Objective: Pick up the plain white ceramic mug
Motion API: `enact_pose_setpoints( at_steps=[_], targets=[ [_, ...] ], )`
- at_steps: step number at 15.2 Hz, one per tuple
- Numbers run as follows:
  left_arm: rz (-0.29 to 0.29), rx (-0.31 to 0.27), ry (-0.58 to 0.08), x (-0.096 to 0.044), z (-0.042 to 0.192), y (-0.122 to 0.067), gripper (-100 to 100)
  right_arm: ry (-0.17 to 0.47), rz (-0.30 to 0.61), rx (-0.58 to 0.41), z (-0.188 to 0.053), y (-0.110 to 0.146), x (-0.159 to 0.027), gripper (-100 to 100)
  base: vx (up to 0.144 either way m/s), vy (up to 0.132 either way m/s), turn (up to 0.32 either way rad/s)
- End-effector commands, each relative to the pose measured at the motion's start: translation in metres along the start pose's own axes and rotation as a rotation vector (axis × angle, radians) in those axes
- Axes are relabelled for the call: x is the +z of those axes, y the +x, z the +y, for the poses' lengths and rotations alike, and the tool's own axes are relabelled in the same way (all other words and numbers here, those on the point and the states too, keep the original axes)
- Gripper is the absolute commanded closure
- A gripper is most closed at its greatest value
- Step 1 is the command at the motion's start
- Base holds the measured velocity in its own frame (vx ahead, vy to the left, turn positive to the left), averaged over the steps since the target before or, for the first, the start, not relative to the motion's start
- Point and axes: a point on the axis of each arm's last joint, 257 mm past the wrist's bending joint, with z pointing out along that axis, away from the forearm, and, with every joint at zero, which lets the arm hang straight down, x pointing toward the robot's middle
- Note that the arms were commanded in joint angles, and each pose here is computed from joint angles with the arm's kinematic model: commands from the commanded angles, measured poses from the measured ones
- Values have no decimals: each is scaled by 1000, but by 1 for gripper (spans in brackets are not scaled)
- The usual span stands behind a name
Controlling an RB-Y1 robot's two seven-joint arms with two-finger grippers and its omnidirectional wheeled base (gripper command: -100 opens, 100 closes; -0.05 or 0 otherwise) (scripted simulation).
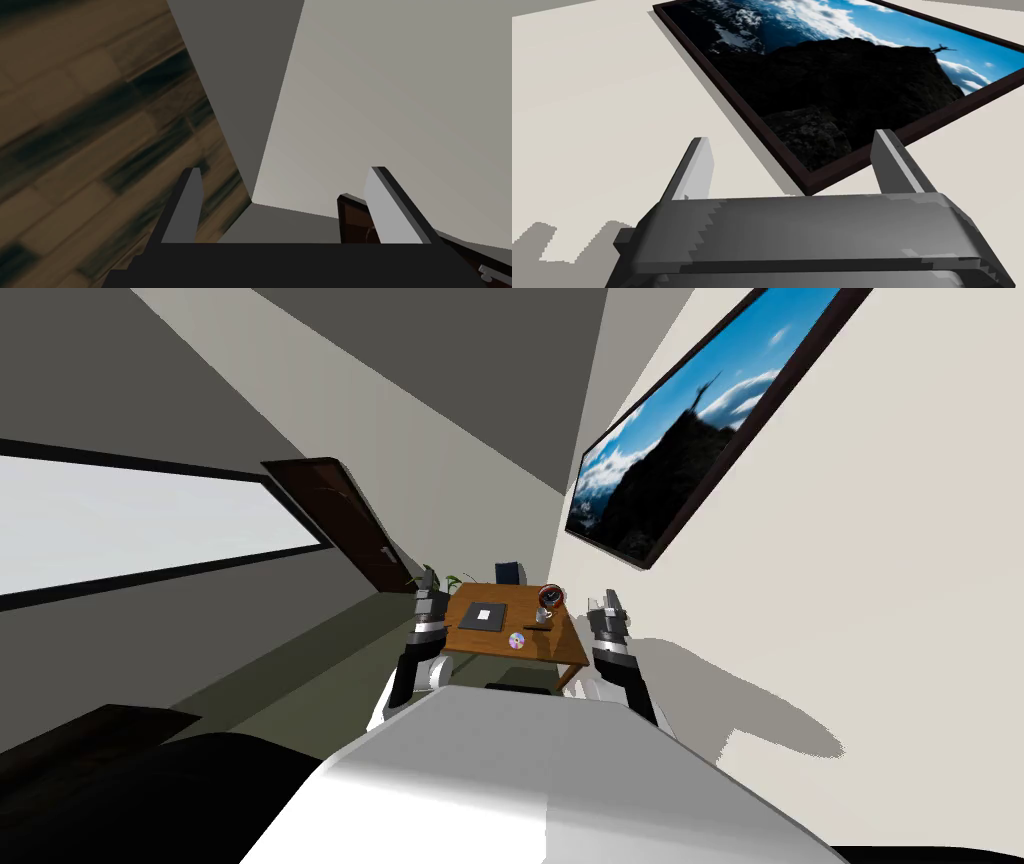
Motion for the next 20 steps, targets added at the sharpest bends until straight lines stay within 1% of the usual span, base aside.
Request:
enact_pose_setpoints(
  at_steps=[1, 4, 5, 7, 8, 10, 11, 12, 13, 14, 15, 16, 17, 18, 19, 20],
  targets=[
    [0, 0, 0, 0, 0, 0, 0, 24, 44, -13, -12, 10, -5, -100, -27, 4, 85],
    [0, 0, 0, 0, 0, 0, 0, 83, 134, -38, -42, 31, -20, -100, -74, 12, 206],
    [0, 0, 0, 0, 0, 0, 0, 85, 134, -38, -43, 31, -21, -100, -80, 13, 135],
    [0, 0, 0, 0, 0, 0, 0, 137, 211, -60, -69, 47, -38, -100, -68, 13, 194],
    [0, 0, 0, 0, 0, 0, 0, 144, 214, -63, -72, 47, -39, -100, -52, 15, 170],
    [0, 0, 0, 0, 0, 0, 0, 205, 296, -86, -101, 62, -62, -100, -46, 27, 214],
    [0, 0, 0, 0, 0, 0, 0, 217, 308, -95, -106, 61, -65, -100, -36, 28, 241],
    [0, 0, 0, 0, 0, 0, 0, 255, 347, -106, -123, 67, -80, -100, -26, 30, 291],
    [0, 0, 0, 0, 0, 0, 0, 259, 359, -115, -125, 66, -81, -100, -18, 24, 193],
    [0, 0, 0, 0, 0, 0, 0, 284, 400, -126, -136, 73, -94, -100, -15, 29, 215],
    [0, 0, 0, 0, 0, 0, 0, 304, 413, -138, -144, 70, -100, -100, -14, 28, 191],
    [0, 0, 0, 0, 0, 0, 0, 304, 413, -138, -144, 70, -100, -100, -10, 17, 52],
    [0, 0, 0, 0, 0, 0, 0, 331, 464, -156, -156, 74, -115, -100, -10, 30, 186],
    [0, 0, 0, 0, 0, 0, 0, 351, 469, -164, -163, 71, -120, -100, -9, 31, 206],
    [0, 0, 0, 0, 0, 0, 0, 351, 469, -164, -163, 71, -120, -100, -7, 18, 67],
    [0, 0, 0, 0, 0, 0, 0, 381, 524, -187, -175, 73, -137, -100, -9, 28, 236]
  ],
)
